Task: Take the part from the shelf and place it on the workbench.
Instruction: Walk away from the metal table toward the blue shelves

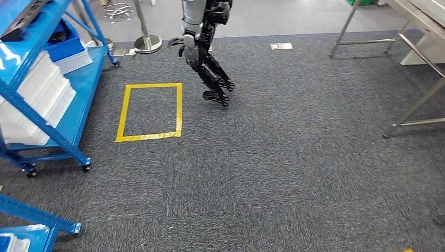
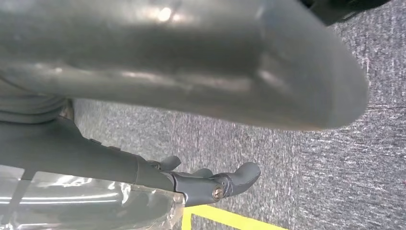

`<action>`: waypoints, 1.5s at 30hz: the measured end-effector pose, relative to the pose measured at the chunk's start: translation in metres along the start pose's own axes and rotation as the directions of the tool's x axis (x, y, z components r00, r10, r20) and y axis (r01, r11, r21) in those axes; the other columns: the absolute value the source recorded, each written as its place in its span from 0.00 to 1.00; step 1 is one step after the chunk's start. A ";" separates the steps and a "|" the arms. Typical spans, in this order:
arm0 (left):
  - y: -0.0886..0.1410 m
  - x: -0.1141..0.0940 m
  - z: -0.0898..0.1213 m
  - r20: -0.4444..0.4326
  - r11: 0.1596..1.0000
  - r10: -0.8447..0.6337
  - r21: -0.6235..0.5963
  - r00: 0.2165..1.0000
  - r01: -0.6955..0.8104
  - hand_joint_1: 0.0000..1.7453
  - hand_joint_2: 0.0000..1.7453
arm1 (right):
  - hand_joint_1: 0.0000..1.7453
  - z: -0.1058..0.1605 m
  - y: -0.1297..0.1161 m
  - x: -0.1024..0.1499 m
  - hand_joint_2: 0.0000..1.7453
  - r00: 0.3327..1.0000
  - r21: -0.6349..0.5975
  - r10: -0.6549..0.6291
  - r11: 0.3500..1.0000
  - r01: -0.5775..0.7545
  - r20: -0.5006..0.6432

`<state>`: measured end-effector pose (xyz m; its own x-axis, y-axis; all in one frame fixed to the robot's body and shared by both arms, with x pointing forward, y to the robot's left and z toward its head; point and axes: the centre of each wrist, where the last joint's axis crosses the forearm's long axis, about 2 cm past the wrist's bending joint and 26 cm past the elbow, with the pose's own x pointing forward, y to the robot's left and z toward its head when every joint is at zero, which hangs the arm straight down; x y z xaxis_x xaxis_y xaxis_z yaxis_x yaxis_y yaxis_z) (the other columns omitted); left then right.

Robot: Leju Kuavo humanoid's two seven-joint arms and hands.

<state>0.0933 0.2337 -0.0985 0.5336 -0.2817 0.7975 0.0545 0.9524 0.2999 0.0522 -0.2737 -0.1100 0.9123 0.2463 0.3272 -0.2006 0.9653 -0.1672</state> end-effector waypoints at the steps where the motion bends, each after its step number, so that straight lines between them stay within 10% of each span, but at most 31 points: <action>1: 0.000 0.000 0.000 -0.002 1.000 -0.009 0.003 1.000 0.009 0.00 0.50 | 0.00 0.000 0.000 0.000 0.00 1.000 -0.001 0.000 1.000 0.000 0.000; 3: 0.000 0.000 0.001 -0.002 1.000 -0.019 0.004 1.000 0.019 0.00 1.00 | 0.00 0.000 -0.001 0.000 0.00 1.000 -0.002 0.002 1.000 -0.002 0.002; 45: -0.003 -0.002 0.004 -0.043 0.999 -0.002 -0.035 0.999 0.001 0.00 1.00 | 0.00 -0.001 -0.004 0.000 0.00 0.999 0.004 0.033 0.999 -0.033 0.009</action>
<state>0.0889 0.2309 -0.0993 0.5689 -0.2788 0.7737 0.0843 0.9556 0.2824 0.0535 -0.2774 -0.1099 0.9020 0.2787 0.3298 -0.2321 0.9570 -0.1740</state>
